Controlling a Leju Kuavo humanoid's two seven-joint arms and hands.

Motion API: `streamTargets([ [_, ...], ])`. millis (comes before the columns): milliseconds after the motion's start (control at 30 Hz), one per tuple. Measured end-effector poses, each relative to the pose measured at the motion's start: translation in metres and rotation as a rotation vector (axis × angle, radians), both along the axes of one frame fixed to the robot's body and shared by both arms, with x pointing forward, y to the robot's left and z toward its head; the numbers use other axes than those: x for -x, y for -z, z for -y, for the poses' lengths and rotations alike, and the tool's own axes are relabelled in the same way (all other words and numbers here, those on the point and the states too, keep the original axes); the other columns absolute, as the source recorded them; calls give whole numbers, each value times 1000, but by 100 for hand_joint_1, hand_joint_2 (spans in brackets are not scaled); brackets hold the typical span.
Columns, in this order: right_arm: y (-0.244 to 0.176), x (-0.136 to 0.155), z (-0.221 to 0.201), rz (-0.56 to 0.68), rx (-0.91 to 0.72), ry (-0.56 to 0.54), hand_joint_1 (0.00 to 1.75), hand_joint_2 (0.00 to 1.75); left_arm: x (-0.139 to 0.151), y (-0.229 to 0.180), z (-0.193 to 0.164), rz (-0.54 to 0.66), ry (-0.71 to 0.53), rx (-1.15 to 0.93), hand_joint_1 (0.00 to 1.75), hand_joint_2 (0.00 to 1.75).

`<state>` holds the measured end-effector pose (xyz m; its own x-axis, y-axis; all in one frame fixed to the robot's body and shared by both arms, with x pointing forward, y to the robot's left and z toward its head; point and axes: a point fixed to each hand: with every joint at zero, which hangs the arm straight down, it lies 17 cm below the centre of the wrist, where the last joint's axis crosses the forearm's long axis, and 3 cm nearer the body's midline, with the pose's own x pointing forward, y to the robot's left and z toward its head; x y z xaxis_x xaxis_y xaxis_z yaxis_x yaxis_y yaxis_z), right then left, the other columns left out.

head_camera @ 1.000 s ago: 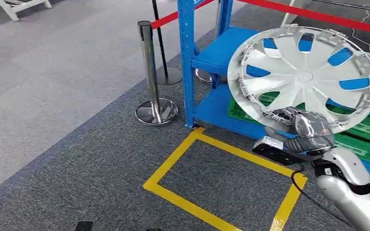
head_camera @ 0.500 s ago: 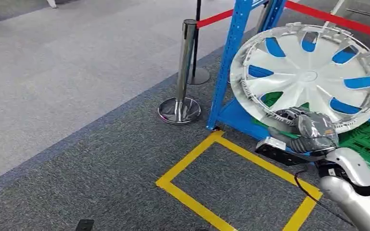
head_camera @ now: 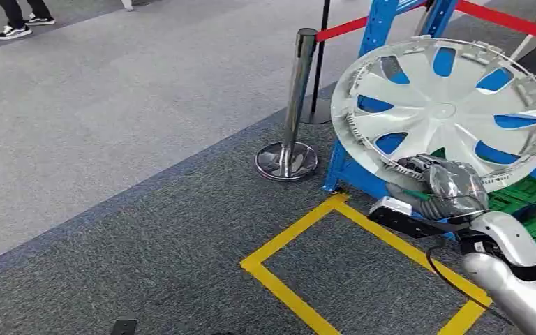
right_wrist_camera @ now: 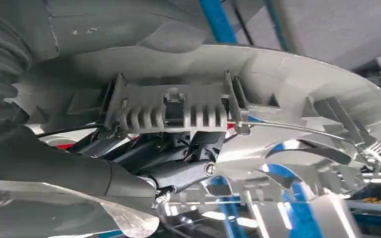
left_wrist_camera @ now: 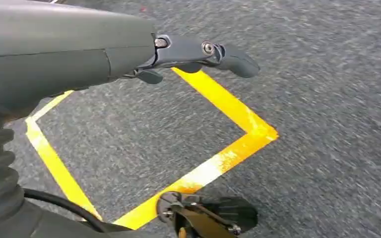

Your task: Take the parts from the cabinet and place them on the table.

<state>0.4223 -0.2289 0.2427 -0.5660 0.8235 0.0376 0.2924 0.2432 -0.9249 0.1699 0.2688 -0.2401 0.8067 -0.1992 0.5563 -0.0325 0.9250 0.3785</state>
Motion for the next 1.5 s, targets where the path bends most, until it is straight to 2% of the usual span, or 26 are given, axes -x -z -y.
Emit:
streamTargets([
  [1167, -12, -3, -5, 22, 19, -28, 175, 175, -2, 0, -4, 2, -8, -4, 0, 175],
  [1500, -25, -7, -17, 37, 52, -72, 175, 175, -5, -1, -2, 7, 0, -3, 0, 175],
])
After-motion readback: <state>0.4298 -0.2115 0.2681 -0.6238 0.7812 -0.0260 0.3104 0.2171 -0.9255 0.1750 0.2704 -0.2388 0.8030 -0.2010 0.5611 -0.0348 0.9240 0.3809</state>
